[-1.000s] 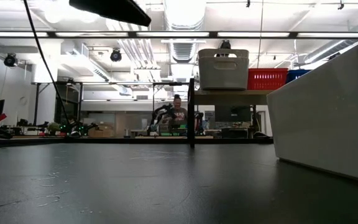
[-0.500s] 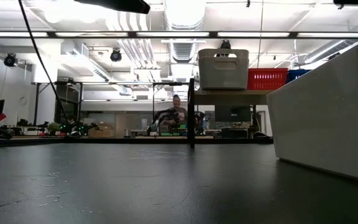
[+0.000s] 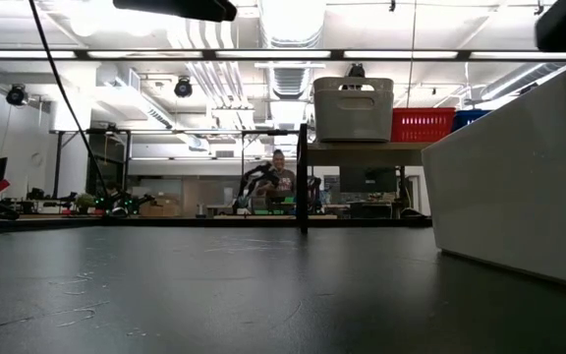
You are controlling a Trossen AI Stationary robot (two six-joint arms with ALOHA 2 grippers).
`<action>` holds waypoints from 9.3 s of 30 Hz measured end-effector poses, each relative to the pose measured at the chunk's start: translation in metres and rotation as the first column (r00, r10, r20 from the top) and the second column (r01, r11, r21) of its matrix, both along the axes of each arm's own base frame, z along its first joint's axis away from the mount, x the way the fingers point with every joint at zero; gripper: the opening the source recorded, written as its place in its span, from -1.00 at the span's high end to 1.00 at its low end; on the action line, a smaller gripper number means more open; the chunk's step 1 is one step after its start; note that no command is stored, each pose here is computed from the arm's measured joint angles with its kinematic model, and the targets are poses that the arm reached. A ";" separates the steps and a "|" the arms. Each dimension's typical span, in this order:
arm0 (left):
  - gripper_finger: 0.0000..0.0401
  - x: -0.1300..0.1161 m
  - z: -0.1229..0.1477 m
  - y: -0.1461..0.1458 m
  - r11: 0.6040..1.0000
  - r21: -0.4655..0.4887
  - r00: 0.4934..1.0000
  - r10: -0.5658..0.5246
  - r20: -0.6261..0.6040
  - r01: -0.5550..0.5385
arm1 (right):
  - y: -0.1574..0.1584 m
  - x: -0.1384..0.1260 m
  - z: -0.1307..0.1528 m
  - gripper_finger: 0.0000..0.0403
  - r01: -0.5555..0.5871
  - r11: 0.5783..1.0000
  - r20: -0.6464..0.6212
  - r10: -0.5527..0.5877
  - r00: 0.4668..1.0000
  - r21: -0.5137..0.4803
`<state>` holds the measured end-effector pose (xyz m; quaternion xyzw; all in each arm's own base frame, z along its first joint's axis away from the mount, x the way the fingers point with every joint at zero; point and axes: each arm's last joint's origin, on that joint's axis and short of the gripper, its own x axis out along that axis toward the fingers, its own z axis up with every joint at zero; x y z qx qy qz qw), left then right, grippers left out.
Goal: Stack baskets on shelf by color
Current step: Stack the gray bin on top of the gray bins on the shelf, then stack the red bin on top of the red bins on the shelf
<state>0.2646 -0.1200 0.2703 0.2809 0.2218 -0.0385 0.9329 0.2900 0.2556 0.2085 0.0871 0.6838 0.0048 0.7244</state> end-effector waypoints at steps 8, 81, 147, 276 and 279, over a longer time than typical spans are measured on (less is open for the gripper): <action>0.54 0.000 0.003 0.000 1.000 0.027 1.000 -0.015 0.008 0.015 | -0.001 0.003 -0.003 0.18 -0.010 0.998 0.060 0.014 0.998 -0.067; 0.54 -0.075 0.022 0.040 0.992 0.111 0.983 -0.076 0.168 0.057 | -0.075 0.028 0.192 0.96 -0.055 0.947 0.382 0.180 0.906 -0.315; 0.54 -0.079 0.016 0.089 0.976 0.174 0.970 0.090 0.227 -0.131 | -0.381 0.030 0.216 0.96 0.038 0.953 0.326 0.066 0.943 -0.302; 0.54 0.013 -0.026 0.032 0.848 -0.530 0.937 0.179 0.301 0.008 | -0.170 -0.065 0.026 0.35 0.662 0.705 0.274 -0.604 0.748 -0.254; 0.54 0.013 -0.025 0.032 0.861 -0.509 0.932 0.174 0.319 0.013 | -0.173 -0.068 0.015 0.34 0.764 0.597 0.325 -0.691 0.645 -0.245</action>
